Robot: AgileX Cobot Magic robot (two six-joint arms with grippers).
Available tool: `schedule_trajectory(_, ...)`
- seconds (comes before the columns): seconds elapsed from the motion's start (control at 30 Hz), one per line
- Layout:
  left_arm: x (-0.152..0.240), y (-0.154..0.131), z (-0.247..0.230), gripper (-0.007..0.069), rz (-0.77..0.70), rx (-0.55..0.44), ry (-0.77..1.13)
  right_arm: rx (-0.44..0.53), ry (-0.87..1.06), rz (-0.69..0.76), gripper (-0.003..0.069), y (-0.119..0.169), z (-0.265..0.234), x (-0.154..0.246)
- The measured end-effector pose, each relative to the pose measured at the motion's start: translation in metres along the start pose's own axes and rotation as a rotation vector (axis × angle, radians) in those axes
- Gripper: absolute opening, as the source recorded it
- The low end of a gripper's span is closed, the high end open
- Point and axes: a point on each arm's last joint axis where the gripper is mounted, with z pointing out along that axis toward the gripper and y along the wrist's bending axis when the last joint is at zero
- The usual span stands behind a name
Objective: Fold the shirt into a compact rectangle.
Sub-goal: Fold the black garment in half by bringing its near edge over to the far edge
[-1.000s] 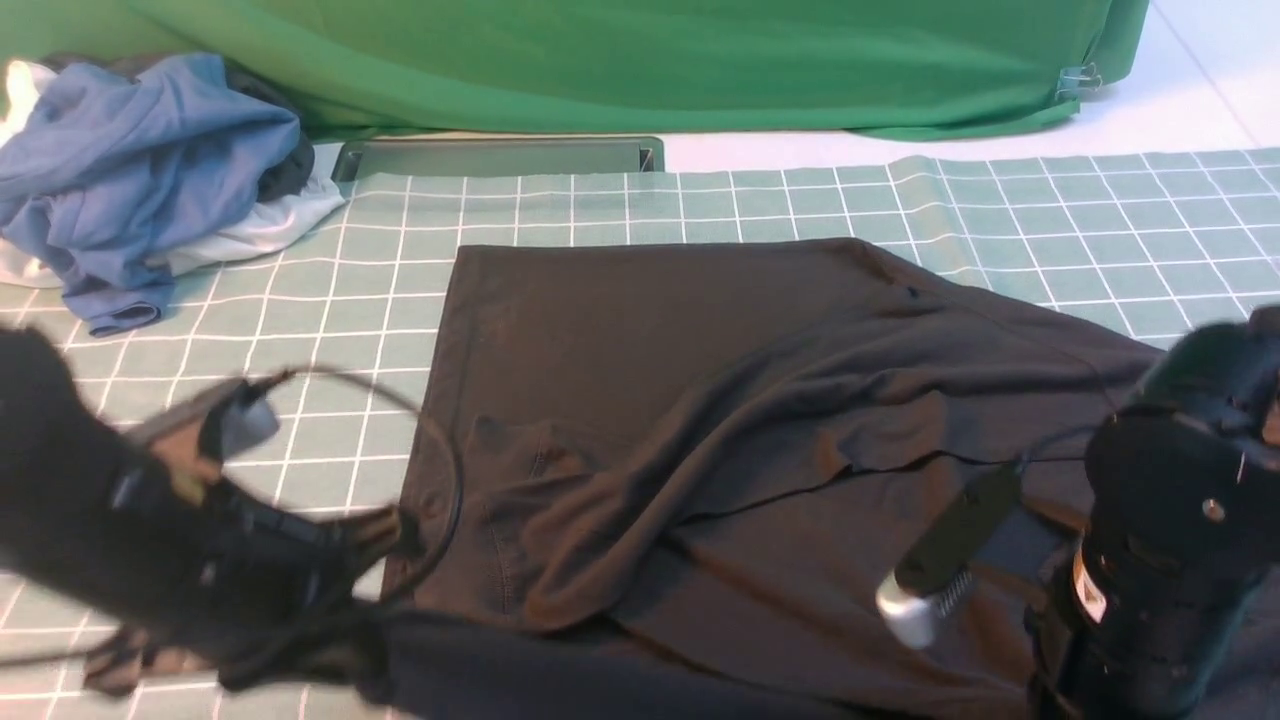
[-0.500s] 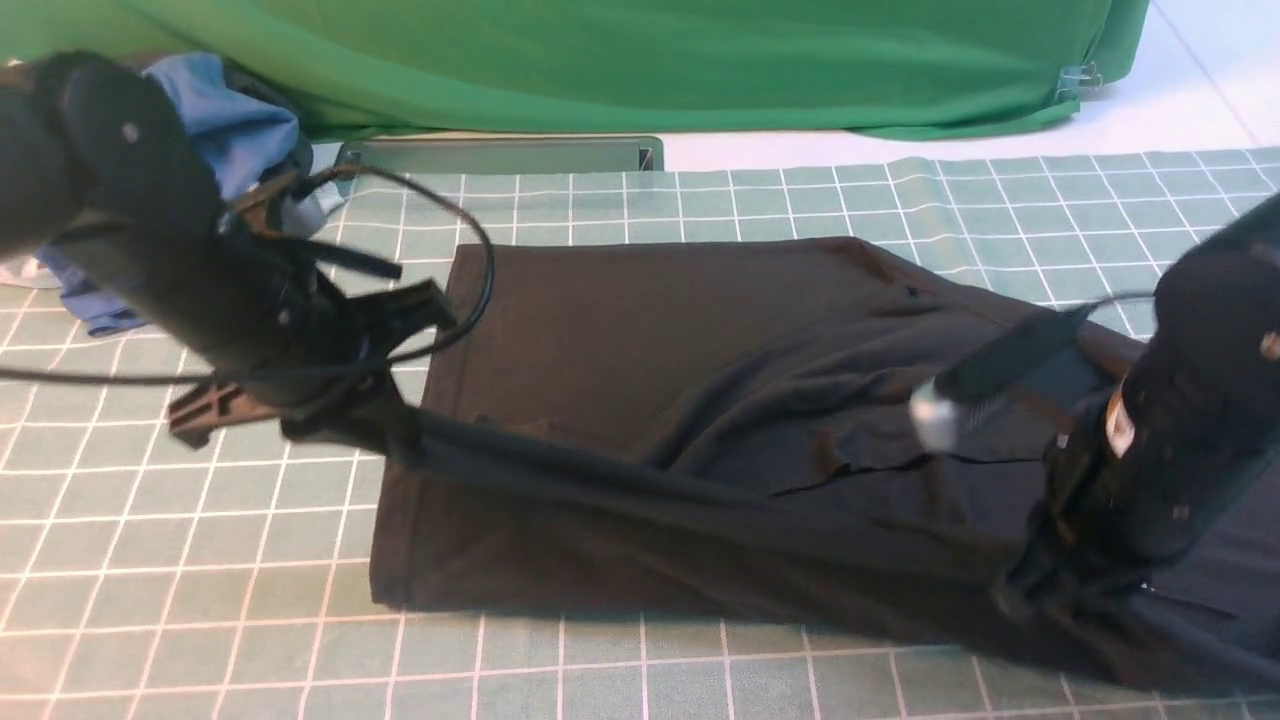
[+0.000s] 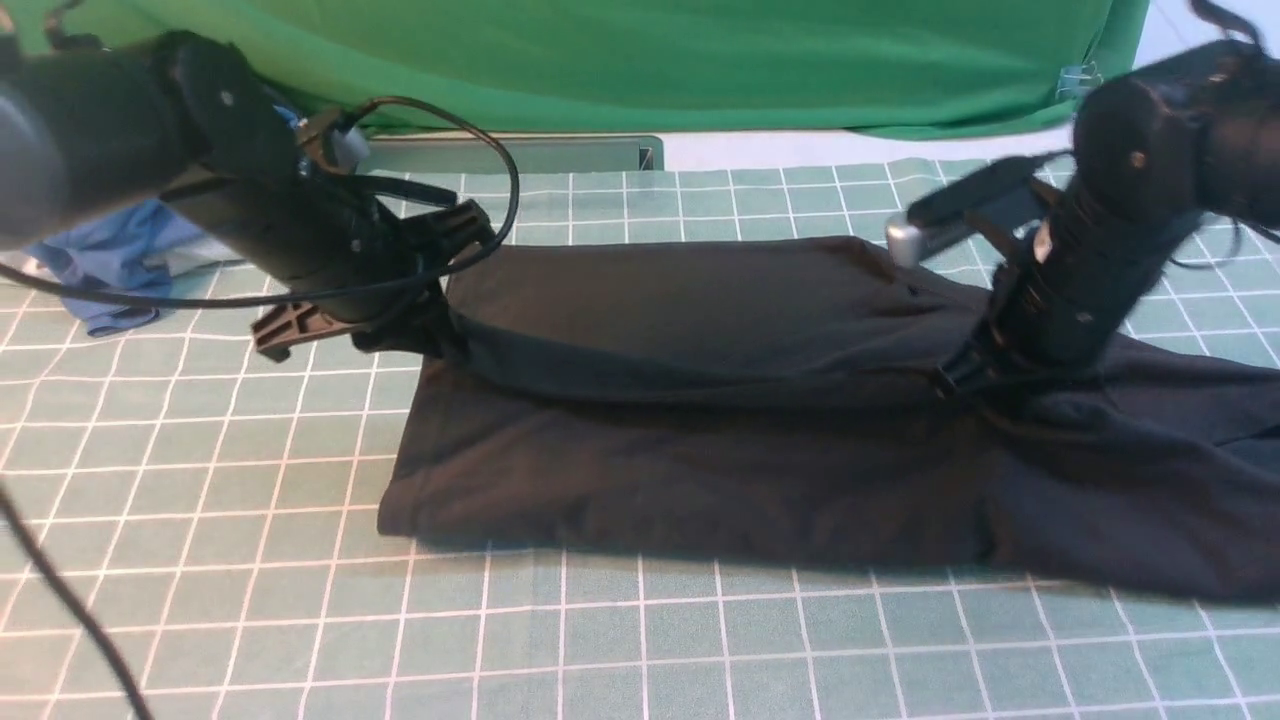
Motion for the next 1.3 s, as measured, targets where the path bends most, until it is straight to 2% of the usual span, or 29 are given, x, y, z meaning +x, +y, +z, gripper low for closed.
schedule_trajectory(0.27, -0.043, 0.012, 0.023, 0.0027, -0.064, 0.009, -0.072, 0.037, -0.093, -0.002, 0.0087, -0.016, 0.034, -0.041)
schedule_trajectory(0.6, -0.062, 0.017, 0.038, 0.0027, -0.089, 0.043, -0.208, 0.062, -0.304, 0.0, 0.0087, -0.031, 0.04, -0.067)
schedule_trajectory(0.87, -0.066, 0.025, 0.06, 0.0027, -0.105, 0.036, -0.249, 0.065, -0.372, -0.016, 0.0099, -0.03, 0.059, -0.074)
schedule_trajectory(1.0, -0.067, 0.027, 0.065, 0.0028, -0.096, 0.032, -0.268, 0.07, -0.397, -0.026, 0.015, -0.03, 0.064, -0.077)
schedule_trajectory(1.1, -0.069, 0.027, 0.066, 0.0051, -0.064, 0.028, -0.283, 0.103, -0.415, -0.063, 0.0265, -0.033, 0.066, -0.079)
schedule_trajectory(1.23, -0.072, 0.026, 0.064, 0.0124, -0.059, 0.034, -0.305, 0.128, -0.419, -0.064, 0.0366, -0.04, 0.055, -0.086)
schedule_trajectory(1.3, -0.078, 0.022, 0.059, 0.0197, -0.052, 0.043, -0.31, 0.143, -0.417, -0.048, 0.037, -0.044, 0.038, -0.095)
